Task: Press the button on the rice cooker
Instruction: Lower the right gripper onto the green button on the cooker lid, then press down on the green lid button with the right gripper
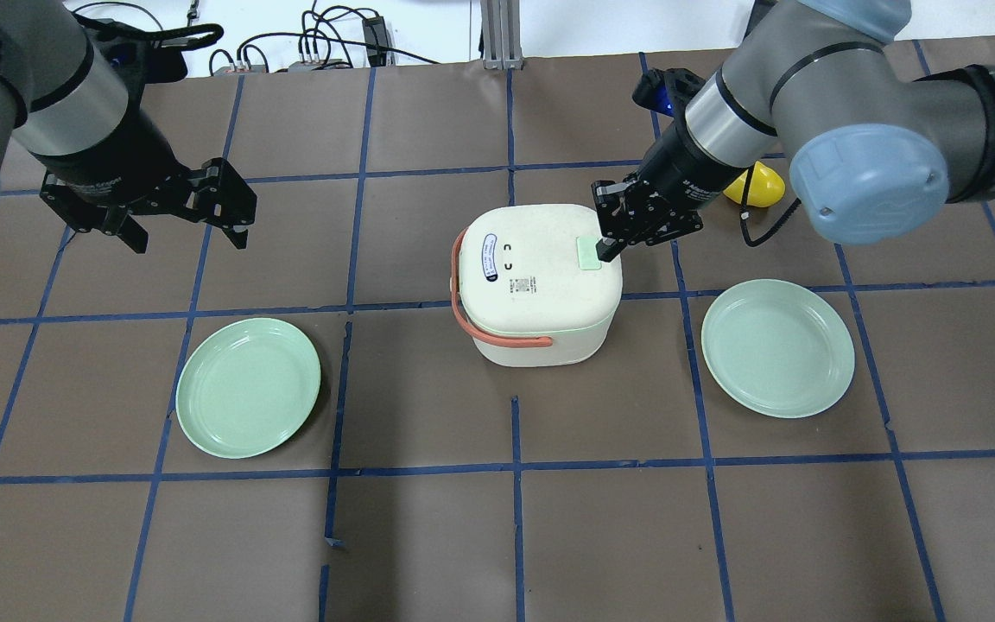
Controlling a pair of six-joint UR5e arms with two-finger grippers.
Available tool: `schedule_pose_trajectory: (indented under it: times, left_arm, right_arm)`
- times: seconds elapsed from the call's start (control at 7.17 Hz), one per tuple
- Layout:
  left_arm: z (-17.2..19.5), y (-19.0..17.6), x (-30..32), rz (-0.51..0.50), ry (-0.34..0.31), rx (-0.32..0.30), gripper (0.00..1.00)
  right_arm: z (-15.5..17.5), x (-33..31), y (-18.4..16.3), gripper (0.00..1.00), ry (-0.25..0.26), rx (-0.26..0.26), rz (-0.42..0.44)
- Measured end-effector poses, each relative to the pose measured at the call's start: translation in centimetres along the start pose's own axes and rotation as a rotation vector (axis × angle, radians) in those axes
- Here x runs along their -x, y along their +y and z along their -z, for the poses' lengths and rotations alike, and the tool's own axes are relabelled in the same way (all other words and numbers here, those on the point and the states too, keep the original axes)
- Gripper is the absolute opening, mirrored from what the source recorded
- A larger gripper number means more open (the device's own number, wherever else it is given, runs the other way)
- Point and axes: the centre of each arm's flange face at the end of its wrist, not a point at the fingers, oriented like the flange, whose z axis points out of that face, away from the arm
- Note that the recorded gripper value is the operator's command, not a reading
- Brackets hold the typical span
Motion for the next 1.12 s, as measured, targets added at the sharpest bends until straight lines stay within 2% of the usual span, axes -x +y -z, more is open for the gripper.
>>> schedule_pose_trajectory:
  times: [0.7,1.12]
  left_arm:
    - [0.0,0.0,0.0,0.0,0.0,0.001,1.0]
    - [0.0,0.0,0.0,0.0,0.0,0.001,1.0]
  right_arm:
    - [-1.2,-0.4,-2.2,0.05,-0.023,-0.005,0.002]
    - [-1.5,-0.4,-2.3,0.05,-0.024,-0.004,0.003]
